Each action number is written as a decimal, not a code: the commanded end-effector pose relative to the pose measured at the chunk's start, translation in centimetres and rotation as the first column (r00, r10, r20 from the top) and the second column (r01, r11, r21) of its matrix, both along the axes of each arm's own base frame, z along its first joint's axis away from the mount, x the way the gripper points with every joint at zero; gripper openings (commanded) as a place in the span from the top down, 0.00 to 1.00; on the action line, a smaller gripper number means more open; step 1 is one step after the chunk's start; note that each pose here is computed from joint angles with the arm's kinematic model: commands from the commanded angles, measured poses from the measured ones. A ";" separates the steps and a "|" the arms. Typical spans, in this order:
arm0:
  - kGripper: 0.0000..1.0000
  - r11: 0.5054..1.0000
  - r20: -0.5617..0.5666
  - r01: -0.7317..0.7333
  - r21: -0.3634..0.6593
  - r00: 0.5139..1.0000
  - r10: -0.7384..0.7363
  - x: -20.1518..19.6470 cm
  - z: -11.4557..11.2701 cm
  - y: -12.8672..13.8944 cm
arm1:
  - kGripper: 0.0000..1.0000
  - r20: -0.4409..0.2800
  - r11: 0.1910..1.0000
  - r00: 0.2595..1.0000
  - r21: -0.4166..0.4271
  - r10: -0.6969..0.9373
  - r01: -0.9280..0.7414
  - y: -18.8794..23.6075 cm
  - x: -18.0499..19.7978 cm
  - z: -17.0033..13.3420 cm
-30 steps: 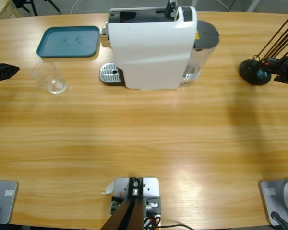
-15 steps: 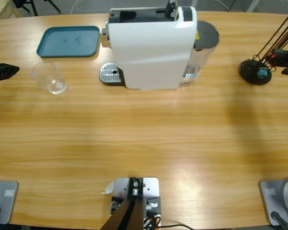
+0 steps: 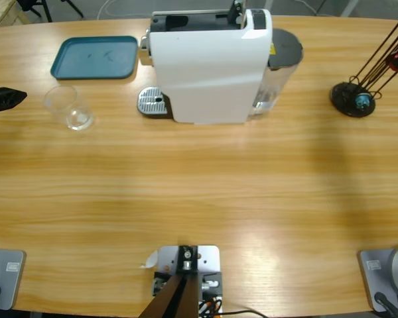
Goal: Pour coffee
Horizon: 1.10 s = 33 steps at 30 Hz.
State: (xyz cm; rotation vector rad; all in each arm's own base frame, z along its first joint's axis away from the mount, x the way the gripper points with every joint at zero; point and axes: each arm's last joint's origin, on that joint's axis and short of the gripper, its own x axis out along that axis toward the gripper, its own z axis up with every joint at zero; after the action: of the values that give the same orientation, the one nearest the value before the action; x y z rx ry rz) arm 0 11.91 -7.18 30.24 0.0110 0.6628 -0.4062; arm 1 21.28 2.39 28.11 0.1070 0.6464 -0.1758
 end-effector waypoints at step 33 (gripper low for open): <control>0.00 1.000 -0.034 0.026 0.013 0.999 -0.026 0.1 -1.2 -0.2 | 1.00 -0.092 0.608 0.722 -0.472 0.686 -0.638 7.9 -3.6 12.2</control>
State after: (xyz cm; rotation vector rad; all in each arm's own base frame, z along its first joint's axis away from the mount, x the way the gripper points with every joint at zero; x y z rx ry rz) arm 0 11.96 -7.24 30.26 0.0085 0.6605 -0.4110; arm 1 19.05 4.80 38.25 -0.1253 0.5369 0.0334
